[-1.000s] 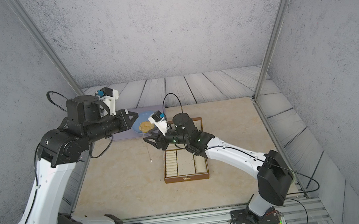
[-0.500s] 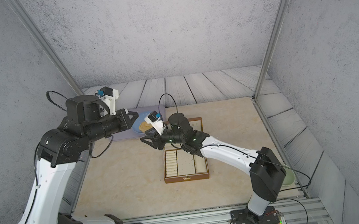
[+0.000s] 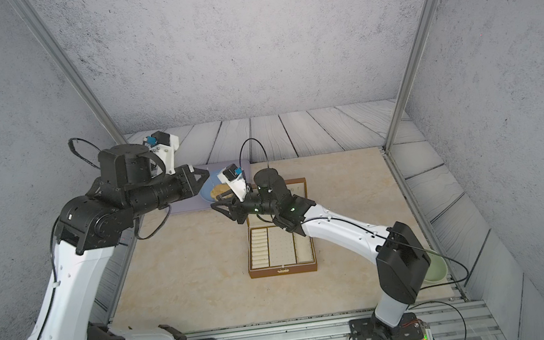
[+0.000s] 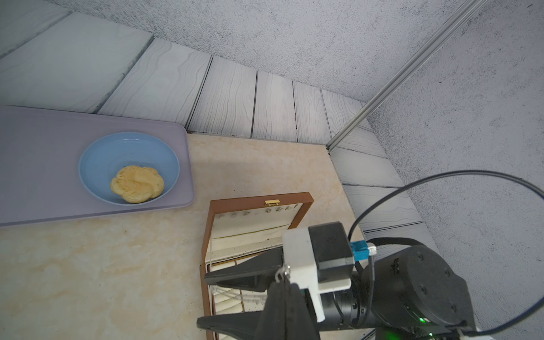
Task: Put jewelry chain into jewelry box
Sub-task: Pick up the necklace from the center of the board, then open the fastener on the jewelry box.
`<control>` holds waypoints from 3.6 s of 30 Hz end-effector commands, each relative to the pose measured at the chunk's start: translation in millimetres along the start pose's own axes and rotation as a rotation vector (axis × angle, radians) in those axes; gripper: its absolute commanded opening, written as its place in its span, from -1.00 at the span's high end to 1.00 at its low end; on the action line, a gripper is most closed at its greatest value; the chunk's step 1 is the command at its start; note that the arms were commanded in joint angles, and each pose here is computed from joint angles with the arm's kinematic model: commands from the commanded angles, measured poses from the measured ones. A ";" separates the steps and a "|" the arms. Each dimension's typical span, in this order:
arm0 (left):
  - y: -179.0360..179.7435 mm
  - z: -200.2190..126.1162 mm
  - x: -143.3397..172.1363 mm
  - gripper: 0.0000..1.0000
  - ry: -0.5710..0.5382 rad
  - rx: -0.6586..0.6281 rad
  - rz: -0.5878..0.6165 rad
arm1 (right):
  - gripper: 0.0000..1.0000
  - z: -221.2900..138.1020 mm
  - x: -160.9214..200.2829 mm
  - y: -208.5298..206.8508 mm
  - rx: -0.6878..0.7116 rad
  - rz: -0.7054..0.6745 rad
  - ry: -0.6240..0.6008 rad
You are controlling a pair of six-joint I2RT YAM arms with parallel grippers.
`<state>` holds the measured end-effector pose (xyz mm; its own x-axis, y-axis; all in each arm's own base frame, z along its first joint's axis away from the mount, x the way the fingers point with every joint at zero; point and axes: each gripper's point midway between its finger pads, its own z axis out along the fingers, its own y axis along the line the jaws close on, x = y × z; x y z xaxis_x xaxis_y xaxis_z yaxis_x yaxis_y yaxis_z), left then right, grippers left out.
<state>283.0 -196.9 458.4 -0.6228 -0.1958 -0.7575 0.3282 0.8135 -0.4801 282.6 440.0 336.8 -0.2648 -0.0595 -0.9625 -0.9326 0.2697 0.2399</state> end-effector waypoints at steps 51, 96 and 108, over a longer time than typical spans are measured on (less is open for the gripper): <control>57.5 5.8 24.6 1.00 -0.116 -0.137 -0.112 | 1.00 -47.8 23.3 -25.8 0.266 -0.012 0.064; 67.1 214.8 130.8 0.09 -0.160 0.054 -0.762 | 1.00 -252.6 54.9 -53.5 0.919 -0.226 0.169; 79.4 235.7 133.8 0.06 -0.219 -0.007 -0.846 | 1.00 -260.5 50.1 -46.0 0.902 -0.227 0.136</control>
<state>384.8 -288.1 202.5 -0.5500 -0.8049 -0.2228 -0.2000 0.3859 -0.9006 251.1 179.3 310.1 -0.1820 -0.2955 -0.9378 -0.4423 0.8764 -0.1903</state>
